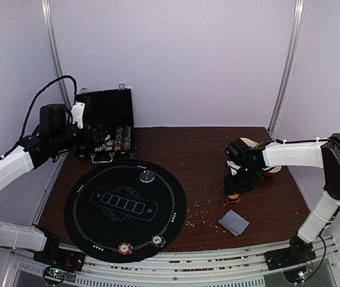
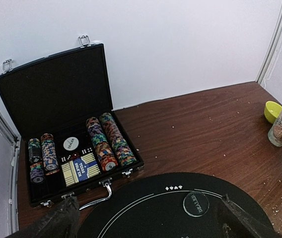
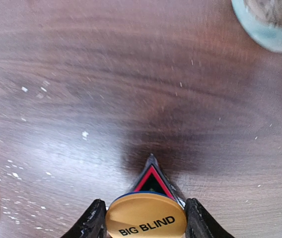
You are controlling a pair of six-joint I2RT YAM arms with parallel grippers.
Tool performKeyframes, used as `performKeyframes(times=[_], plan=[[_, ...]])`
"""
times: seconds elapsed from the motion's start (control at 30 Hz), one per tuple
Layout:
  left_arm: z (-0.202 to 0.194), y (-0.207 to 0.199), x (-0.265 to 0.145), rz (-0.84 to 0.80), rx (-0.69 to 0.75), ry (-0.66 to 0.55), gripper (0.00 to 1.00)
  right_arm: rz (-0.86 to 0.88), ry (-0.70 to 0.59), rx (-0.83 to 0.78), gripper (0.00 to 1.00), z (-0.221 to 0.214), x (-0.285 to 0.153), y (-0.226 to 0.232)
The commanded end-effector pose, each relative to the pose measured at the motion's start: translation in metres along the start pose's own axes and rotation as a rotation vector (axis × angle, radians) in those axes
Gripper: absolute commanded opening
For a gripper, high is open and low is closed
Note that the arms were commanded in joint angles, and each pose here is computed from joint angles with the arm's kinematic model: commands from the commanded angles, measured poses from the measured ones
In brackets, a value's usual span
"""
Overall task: Distribute texas hold em gaming equipment
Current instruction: Pick up the big blind button from the center of the board, then pass from the right arm to the left
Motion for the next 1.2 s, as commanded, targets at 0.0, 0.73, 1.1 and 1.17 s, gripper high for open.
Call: performKeyframes(times=[0.0, 0.73, 1.1, 1.17], plan=[[0.002, -0.003, 0.000, -0.011, 0.017, -0.037, 0.98, 0.024, -0.022, 0.017, 0.30, 0.011, -0.024, 0.004], [-0.115, -0.174, -0.007, -0.571, -0.204, -0.356, 0.67, 0.242, -0.254, 0.008, 0.26, 0.101, -0.084, 0.203], [-0.106, -0.195, 0.006, -0.644, -0.447, -0.550, 0.82, 0.273, -0.379, 0.038, 0.25, 0.117, -0.104, 0.242], [-0.103, -0.190, 0.006, -0.612, -0.449, -0.567, 0.84, 0.266, -0.389, 0.036, 0.25, 0.116, -0.107, 0.242]])
Point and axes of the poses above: each gripper's point midway between its finger pads, its own x axis out along the fingers, its own y axis along the line the jaws close on, z = x × y, the point moved 2 cm from there along -x, back along the fingers, and after that the axes turned 2 degrees about -x, right-handed, at the moved point
